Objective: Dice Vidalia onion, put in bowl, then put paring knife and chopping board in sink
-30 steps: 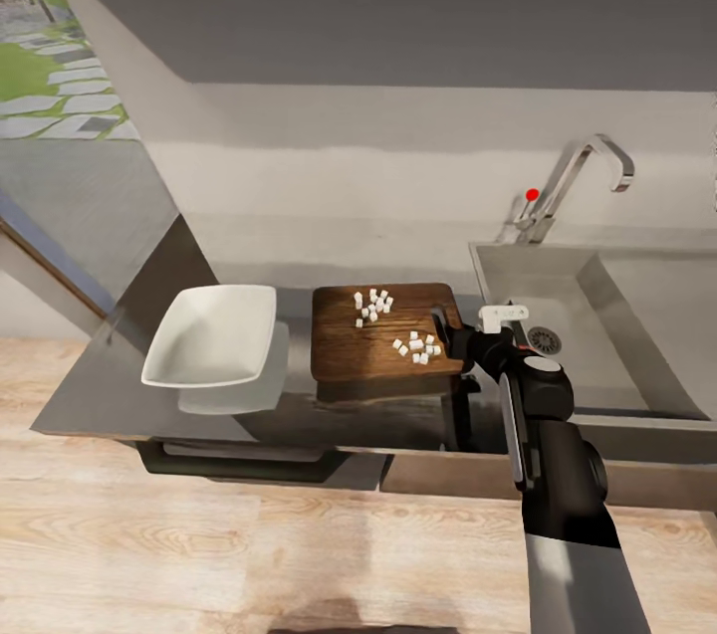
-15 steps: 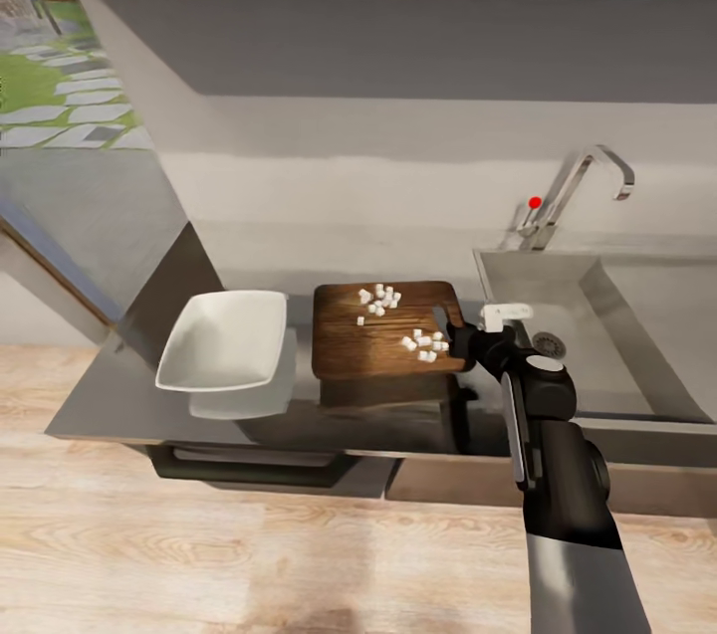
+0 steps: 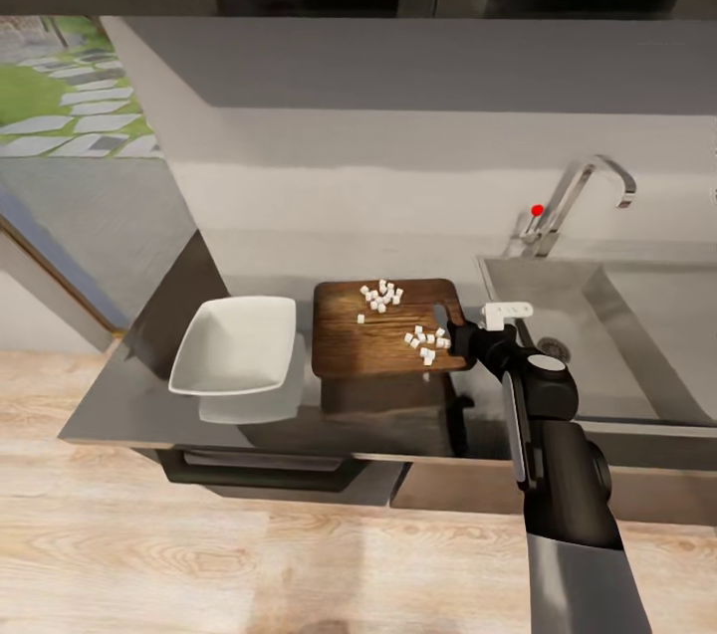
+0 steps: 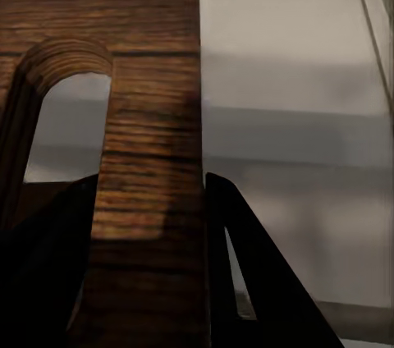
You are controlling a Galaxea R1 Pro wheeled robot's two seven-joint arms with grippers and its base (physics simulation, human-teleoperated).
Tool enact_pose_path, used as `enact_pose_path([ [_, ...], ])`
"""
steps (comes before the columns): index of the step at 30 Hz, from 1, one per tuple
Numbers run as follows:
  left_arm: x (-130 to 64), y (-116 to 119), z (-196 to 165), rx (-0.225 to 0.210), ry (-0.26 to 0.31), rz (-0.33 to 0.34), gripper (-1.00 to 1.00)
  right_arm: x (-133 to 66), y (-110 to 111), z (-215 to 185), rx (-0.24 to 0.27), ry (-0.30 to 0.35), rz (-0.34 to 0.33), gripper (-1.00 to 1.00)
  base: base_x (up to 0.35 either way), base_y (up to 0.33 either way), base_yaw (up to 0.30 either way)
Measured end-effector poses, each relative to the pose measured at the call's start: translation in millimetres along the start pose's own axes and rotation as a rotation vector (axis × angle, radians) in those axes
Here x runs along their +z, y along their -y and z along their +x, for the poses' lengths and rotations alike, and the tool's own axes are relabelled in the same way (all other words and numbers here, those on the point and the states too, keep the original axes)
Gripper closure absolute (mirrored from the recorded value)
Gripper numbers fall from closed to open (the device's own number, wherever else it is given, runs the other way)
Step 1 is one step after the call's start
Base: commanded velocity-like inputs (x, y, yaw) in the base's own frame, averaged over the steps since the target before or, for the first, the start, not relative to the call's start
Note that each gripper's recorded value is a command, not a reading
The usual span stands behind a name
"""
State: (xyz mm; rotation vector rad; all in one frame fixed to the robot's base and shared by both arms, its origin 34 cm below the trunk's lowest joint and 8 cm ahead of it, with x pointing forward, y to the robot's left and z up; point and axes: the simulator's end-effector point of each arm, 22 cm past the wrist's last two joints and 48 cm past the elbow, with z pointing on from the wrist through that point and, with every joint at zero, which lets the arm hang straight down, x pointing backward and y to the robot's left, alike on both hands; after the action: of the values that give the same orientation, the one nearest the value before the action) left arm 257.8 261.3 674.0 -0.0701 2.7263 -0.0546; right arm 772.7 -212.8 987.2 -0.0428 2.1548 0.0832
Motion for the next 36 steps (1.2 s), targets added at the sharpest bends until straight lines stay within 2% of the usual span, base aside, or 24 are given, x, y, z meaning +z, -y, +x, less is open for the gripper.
enact_pose_path([
  [12, -0.1, 2.6, -5.2, -0.002, 0.016, 0.002, -1.00, -6.9, 0.2, -10.7, -0.004, 0.019, 0.003, 1.00, 0.000, -0.251, 0.000],
  [19, -0.2, 2.7, -9.3, -0.002, 0.027, 0.002, -1.00, -11.2, -0.1, -17.3, -0.005, 0.031, 0.004, 1.00, 0.000, -0.020, 0.000],
  [25, -0.3, 2.8, -11.4, -0.002, 0.033, 0.003, -1.00, -14.1, 15.1, -21.6, -0.014, 0.040, 0.080, 1.00, 0.000, 0.000, 0.000],
  [36, -0.4, 2.9, -12.9, -0.002, 0.037, 0.003, -1.00, -15.9, 16.1, -24.0, -0.010, 0.044, 0.087, 1.00, 0.000, 0.012, 0.000],
])
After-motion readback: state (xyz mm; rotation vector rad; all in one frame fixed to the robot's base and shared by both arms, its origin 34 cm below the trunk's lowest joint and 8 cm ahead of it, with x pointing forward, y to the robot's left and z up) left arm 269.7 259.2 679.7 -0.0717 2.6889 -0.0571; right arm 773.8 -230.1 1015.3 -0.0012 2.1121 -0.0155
